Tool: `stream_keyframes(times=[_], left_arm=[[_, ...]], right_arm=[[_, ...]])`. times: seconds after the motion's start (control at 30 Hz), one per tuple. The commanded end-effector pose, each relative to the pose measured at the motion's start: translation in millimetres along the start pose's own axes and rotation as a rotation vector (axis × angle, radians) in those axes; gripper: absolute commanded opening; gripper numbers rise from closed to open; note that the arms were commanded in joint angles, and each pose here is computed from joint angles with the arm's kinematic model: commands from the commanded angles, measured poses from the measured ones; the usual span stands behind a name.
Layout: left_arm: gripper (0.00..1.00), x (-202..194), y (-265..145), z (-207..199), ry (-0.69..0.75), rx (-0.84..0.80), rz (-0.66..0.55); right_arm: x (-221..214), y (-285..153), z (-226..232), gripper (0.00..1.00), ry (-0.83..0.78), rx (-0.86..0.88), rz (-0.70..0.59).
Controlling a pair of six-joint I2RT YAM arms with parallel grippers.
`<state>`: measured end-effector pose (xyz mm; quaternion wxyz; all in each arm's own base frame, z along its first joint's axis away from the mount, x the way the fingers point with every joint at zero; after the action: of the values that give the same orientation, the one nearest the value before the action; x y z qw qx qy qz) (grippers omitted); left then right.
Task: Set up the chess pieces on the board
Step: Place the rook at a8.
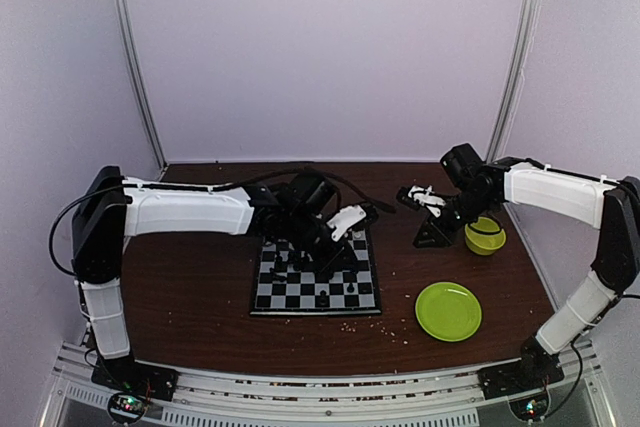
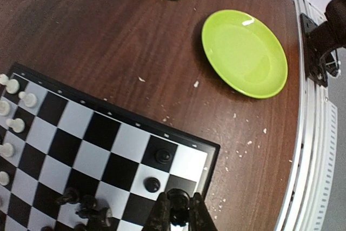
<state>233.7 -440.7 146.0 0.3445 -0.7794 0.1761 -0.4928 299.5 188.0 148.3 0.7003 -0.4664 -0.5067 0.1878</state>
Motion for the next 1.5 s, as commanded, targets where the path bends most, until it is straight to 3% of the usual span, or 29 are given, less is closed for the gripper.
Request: stream_keyframes(times=[0.0,0.67,1.47], left_arm=[[0.04,4.0,6.7,-23.4,0.057,-0.093,-0.033],[0.04,-13.1,54.1,-21.4,0.077,-0.047,0.062],[0.06,-24.8,77.2,-10.5,0.052,-0.019,0.102]], right_arm=[[5.6,-2.2,-7.5,0.23,0.006,-0.021,-0.005],[3.9,0.9,-7.1,0.23,0.009,-0.009,0.006],[2.2,3.8,-4.8,0.23,0.011,0.014,0.016]])
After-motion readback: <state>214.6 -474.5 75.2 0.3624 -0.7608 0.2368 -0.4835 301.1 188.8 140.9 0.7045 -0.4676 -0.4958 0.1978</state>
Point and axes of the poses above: each gripper's point midway between its finger pads, its own y axis out along the fingers, its own z axis along the line the jaws close on, x = y × z, the point moved 3 cm from there along -y, back along the fingers, and after that the axes turned 5 degrees about -y, right-handed, at the moved point
